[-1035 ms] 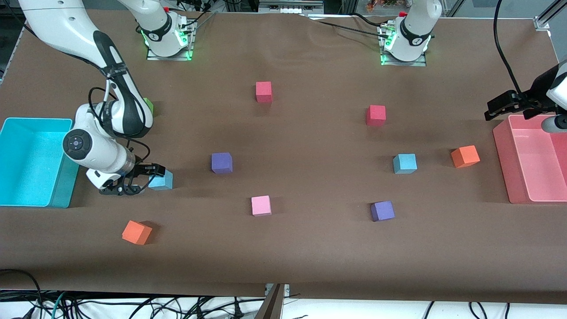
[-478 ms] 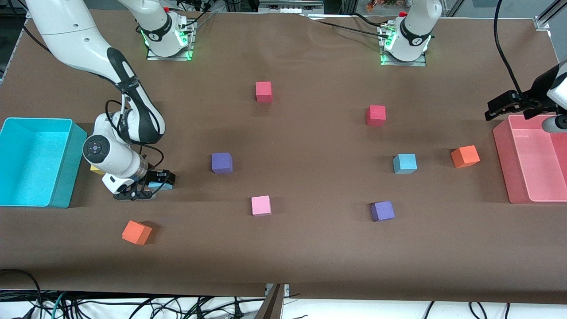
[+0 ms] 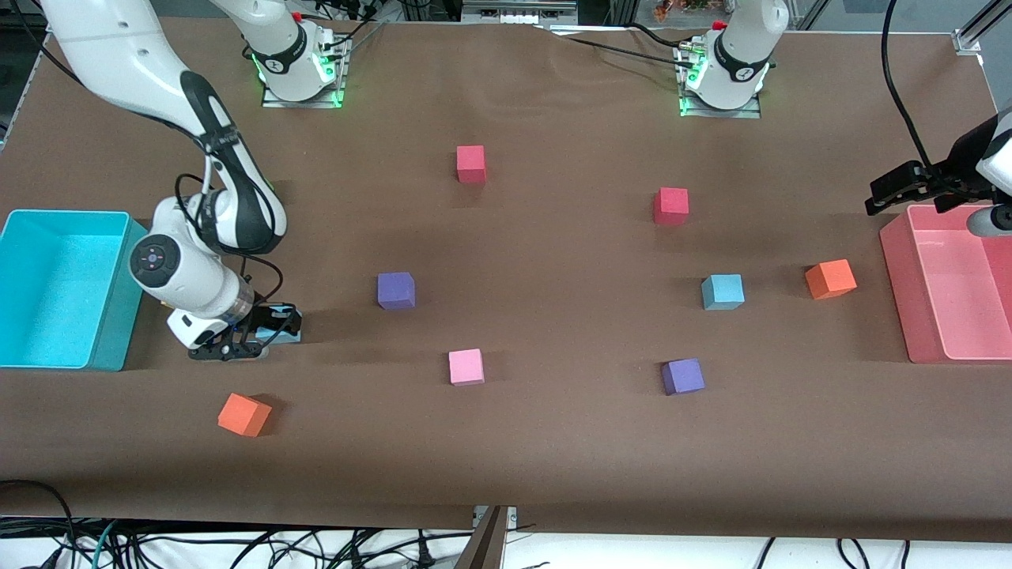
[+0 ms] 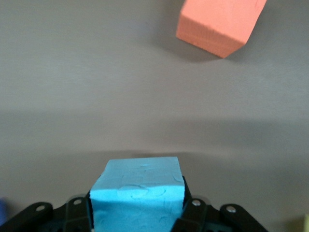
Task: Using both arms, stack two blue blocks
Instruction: 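Close the right gripper on the light blue cube and lift it, then carry the light blue cube to the table middle and lower it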
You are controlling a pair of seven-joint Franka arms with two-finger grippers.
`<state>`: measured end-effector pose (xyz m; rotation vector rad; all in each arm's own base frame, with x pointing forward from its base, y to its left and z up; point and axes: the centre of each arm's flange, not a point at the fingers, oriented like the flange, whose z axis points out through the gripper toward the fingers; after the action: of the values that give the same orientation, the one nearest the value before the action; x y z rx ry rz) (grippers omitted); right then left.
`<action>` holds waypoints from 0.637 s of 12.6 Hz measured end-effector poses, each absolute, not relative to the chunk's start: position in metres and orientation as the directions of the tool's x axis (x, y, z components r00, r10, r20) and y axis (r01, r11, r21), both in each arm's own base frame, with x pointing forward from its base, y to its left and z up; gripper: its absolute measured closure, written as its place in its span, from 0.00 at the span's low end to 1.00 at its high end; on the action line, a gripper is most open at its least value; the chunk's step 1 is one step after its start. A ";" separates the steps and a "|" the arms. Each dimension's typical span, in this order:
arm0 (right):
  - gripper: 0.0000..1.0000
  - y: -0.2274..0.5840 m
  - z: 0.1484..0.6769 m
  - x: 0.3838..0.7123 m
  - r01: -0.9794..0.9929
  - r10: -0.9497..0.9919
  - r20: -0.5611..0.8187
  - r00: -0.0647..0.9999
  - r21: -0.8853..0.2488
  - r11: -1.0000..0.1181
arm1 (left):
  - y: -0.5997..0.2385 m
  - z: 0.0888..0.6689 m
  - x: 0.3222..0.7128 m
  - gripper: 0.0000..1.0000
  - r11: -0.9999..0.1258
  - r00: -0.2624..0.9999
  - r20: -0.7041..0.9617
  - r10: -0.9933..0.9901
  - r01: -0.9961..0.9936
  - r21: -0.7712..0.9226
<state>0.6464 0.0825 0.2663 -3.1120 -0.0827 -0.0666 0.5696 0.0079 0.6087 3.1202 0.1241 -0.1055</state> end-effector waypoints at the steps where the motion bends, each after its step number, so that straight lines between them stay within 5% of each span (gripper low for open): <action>1: 0.39 0.093 0.296 0.643 0.067 0.066 0.030 0.997 -0.028 -0.997 | 0.008 0.609 0.570 0.00 -0.997 0.995 -0.068 0.079 0.080 0.014; 4: 0.40 0.160 0.361 0.617 0.017 0.018 -0.030 0.999 -0.020 -1.000 | 0.008 0.609 0.570 0.00 -0.997 0.995 -0.068 0.079 0.080 0.014; 8: 0.40 0.311 0.347 0.564 -0.056 -0.054 -0.070 0.996 -0.034 -0.998 | 0.009 0.608 0.570 0.00 -0.997 0.994 -0.069 0.080 0.081 0.014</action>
<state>0.5643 0.3113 0.3471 -3.1027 0.0855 0.1067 0.5698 0.0087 0.6082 3.1201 0.1264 -0.1067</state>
